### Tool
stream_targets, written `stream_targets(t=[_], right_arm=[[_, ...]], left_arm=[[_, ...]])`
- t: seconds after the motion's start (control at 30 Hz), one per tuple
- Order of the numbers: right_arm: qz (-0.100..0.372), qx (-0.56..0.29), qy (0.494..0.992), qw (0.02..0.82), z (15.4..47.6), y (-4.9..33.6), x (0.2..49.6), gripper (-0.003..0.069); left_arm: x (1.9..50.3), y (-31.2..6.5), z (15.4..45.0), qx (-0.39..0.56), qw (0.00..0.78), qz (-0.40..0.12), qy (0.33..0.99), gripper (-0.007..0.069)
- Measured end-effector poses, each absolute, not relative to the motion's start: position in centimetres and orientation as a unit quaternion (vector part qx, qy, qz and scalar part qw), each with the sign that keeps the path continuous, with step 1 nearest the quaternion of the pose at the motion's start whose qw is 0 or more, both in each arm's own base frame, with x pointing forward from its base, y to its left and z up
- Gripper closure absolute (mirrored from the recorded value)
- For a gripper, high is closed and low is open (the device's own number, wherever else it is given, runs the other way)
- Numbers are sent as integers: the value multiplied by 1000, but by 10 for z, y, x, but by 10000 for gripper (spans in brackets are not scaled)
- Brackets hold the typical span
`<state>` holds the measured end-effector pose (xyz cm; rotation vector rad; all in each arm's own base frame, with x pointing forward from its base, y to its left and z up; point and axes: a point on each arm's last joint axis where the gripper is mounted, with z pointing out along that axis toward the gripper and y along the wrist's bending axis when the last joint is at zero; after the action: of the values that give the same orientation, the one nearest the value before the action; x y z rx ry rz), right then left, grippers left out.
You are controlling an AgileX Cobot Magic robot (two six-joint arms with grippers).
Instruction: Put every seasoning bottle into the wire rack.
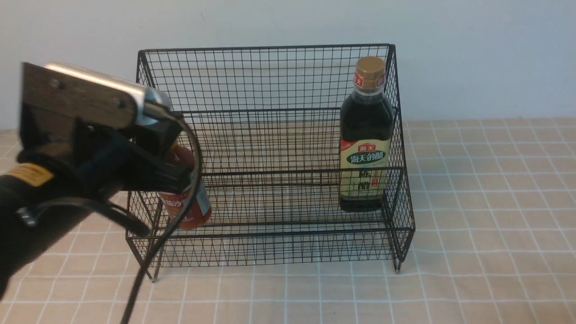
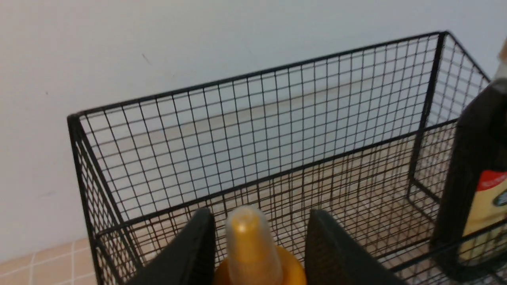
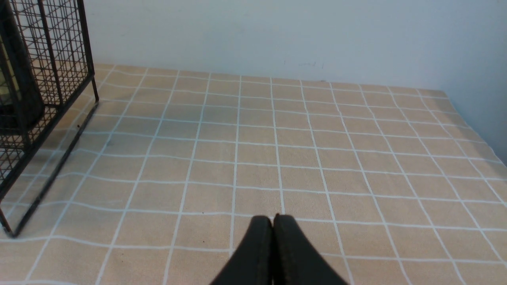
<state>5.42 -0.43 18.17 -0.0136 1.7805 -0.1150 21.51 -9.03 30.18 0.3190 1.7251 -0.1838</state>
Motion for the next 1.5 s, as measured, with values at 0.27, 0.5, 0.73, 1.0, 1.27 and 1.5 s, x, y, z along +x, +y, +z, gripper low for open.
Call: stream_targets(t=[0.27, 0.5, 0.73, 1.0, 1.27, 1.5], right_arm=[[-50, -6, 777, 628, 182, -4, 54, 673], [-50, -6, 777, 628, 182, -4, 54, 673], [-50, -6, 777, 628, 182, -4, 54, 673], [-50, -6, 777, 628, 182, -4, 54, 673], [-50, -6, 777, 628, 182, -4, 54, 673], [-50, -6, 777, 628, 182, -4, 54, 673]], left_arm=[[236, -99, 271, 143, 595, -62, 789, 358], [242, -103, 252, 130, 553, -73, 820, 358], [242, -107, 247, 147, 527, -83, 833, 266], [234, -108, 258, 159, 523, -104, 831, 208], [219, -108, 296, 175, 543, -145, 809, 212], [174, -102, 330, 226, 459, -236, 826, 447]])
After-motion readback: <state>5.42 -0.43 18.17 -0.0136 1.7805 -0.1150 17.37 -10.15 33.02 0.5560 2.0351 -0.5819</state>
